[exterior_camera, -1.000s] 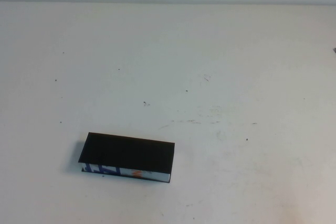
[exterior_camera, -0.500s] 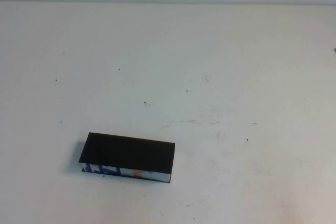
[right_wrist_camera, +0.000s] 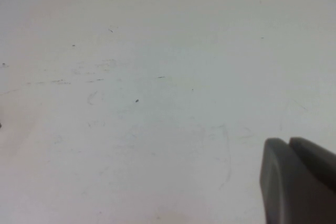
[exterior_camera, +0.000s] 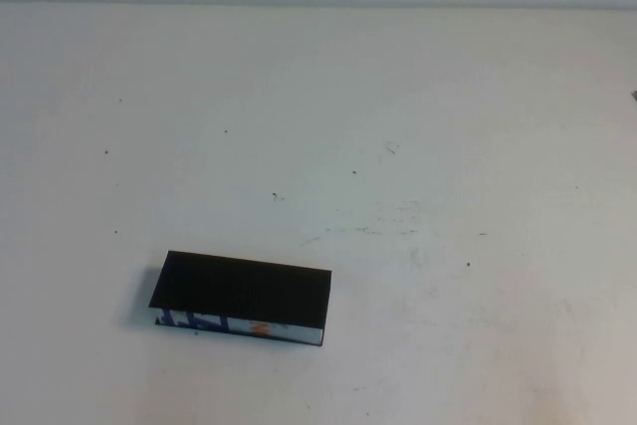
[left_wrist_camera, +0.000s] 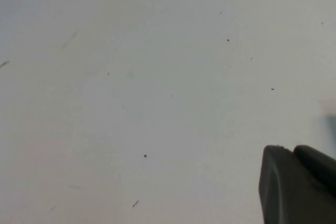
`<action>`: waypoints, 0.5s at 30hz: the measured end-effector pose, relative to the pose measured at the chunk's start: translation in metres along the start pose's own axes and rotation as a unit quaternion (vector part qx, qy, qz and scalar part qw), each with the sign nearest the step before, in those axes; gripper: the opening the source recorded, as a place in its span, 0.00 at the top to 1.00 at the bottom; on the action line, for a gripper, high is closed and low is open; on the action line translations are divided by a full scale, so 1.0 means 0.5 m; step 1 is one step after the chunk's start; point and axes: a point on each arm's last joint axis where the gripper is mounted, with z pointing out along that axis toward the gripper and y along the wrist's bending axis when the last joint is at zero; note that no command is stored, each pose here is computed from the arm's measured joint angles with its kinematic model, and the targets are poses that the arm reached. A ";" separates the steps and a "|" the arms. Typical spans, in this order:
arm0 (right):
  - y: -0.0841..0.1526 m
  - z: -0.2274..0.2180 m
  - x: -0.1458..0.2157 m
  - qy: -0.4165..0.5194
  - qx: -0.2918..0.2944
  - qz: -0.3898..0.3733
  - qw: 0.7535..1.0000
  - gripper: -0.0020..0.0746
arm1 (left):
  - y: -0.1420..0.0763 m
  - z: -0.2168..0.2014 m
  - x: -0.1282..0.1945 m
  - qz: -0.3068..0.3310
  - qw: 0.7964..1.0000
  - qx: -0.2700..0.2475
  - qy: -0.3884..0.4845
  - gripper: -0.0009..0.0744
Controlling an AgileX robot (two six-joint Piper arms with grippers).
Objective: Return glasses to glasses case
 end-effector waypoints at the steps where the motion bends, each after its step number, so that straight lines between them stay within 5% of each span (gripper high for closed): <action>1: 0.000 0.000 0.000 0.000 0.000 0.001 1.000 0.99 | 0.001 -0.001 0.001 0.000 1.000 -0.003 0.002 0.99; 15: 0.001 0.000 0.000 -0.001 -0.003 0.007 1.000 0.99 | -0.003 -0.001 0.005 0.004 1.000 0.017 0.011 0.99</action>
